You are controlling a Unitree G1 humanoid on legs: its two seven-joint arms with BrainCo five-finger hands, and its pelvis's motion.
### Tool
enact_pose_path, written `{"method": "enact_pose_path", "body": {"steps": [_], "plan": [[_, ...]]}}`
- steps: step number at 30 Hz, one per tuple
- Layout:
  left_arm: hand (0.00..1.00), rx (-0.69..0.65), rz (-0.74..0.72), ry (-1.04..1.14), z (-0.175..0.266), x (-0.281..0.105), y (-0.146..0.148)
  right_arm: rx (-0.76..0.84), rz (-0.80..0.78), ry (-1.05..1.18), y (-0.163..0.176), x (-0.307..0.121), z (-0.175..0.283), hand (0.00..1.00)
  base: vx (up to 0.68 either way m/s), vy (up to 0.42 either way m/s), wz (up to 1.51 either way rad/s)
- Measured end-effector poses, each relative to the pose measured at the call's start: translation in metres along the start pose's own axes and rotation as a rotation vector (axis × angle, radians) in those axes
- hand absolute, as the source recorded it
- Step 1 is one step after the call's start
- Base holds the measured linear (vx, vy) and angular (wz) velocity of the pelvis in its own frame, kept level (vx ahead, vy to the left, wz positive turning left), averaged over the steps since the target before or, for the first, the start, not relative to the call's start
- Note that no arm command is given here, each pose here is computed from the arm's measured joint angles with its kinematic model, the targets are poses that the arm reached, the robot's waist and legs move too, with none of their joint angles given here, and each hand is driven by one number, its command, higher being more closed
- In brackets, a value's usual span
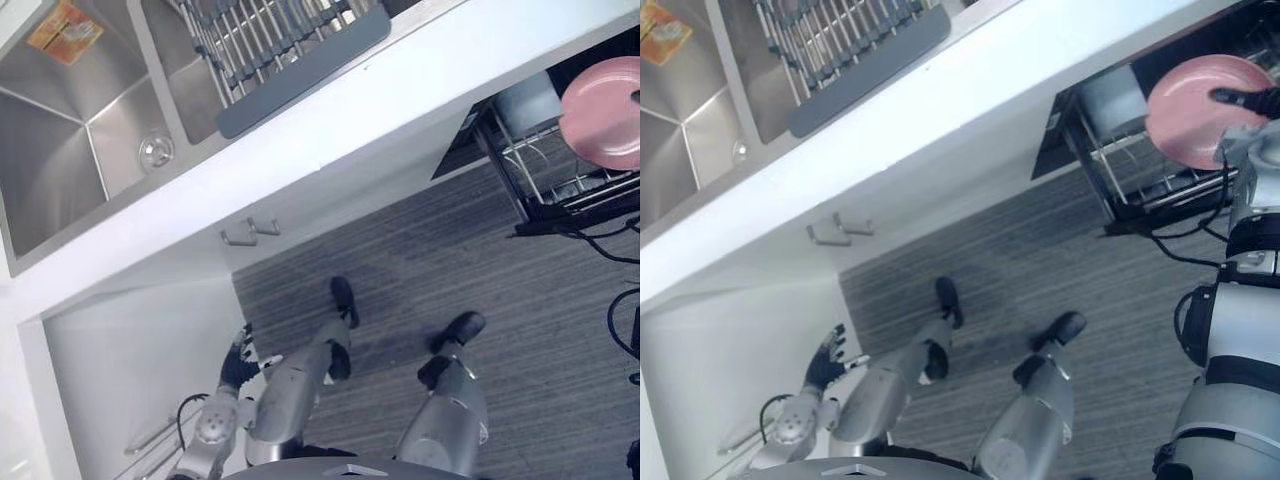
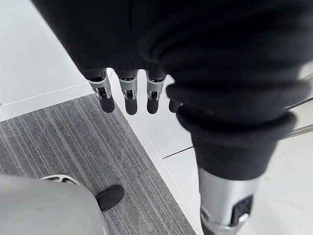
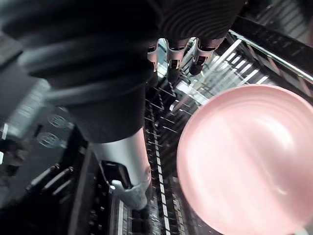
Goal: Walk over to the sink, pick up the cup, carry it to the dishwasher, place the cup inside the dishwasher, then close the dishwasher door
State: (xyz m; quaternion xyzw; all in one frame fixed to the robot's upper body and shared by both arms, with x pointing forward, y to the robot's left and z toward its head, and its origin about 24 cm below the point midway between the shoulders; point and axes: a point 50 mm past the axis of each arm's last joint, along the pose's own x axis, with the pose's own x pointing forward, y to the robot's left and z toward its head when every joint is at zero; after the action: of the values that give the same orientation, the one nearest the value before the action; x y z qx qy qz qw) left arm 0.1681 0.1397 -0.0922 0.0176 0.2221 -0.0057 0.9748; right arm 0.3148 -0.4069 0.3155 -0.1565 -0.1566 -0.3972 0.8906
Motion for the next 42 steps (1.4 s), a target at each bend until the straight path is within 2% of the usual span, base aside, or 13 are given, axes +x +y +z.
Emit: {"method": "enact_pose_path", "body": {"steps": [5, 8, 9, 11, 15, 18, 19, 23, 27, 34, 39, 42], "plan": [[0.0, -0.025, 0.089, -0.018, 0.003, 0.002, 0.02, 0.254, -0.133, -0.125, -0.025, -0.006, 0.015, 0.0, 0.06, -0.124, -0.09], [0.0, -0.026, 0.118, -0.016, 0.003, 0.001, 0.028, 0.4, -0.206, -0.126, -0.047, -0.015, 0.003, 0.0, 0.08, -0.171, -0.14], [0.0, -0.025, 0.123, -0.011, 0.001, 0.0, 0.03, 0.451, -0.231, -0.101, -0.053, -0.018, -0.007, 1.0, 0.08, -0.154, -0.15], [0.0, -0.027, 0.137, -0.005, -0.001, -0.002, 0.033, 0.506, -0.257, -0.045, -0.058, -0.023, -0.026, 1.0, 0.07, -0.135, -0.14], [0.0, -0.026, 0.19, 0.019, -0.008, -0.005, 0.046, 0.734, -0.275, 0.172, -0.053, -0.052, -0.098, 1.0, 0.08, -0.153, -0.18], [0.0, -0.021, 0.202, 0.038, -0.013, -0.007, 0.05, 0.895, -0.215, 0.365, -0.028, -0.09, -0.157, 1.0, 0.05, -0.148, -0.04], [0.0, -0.005, 0.198, 0.049, -0.015, -0.007, 0.05, 0.98, -0.186, 0.466, -0.012, -0.114, -0.183, 1.0, 0.02, -0.12, -0.04], [0.0, 0.01, 0.197, 0.085, -0.021, -0.007, 0.05, 1.104, -0.076, 0.651, 0.039, -0.168, -0.219, 1.0, -0.01, -0.101, -0.03], [0.0, 0.02, 0.195, 0.101, -0.023, -0.008, 0.051, 1.132, 0.026, 0.684, 0.066, -0.181, -0.219, 1.0, 0.0, -0.065, 0.03], [0.0, 0.013, 0.186, 0.1, -0.022, -0.005, 0.046, 1.125, 0.163, 0.557, 0.097, -0.138, -0.169, 1.0, 0.04, -0.052, 0.15], [0.0, -0.014, 0.161, 0.094, -0.02, -0.002, 0.036, 0.967, 0.088, 0.518, 0.081, -0.096, -0.146, 1.0, 0.05, -0.03, 0.28], [0.0, -0.027, 0.12, 0.092, -0.019, -0.001, 0.027, 0.796, 0.066, 0.528, 0.076, -0.07, -0.126, 1.0, 0.02, -0.062, 0.22]]}}
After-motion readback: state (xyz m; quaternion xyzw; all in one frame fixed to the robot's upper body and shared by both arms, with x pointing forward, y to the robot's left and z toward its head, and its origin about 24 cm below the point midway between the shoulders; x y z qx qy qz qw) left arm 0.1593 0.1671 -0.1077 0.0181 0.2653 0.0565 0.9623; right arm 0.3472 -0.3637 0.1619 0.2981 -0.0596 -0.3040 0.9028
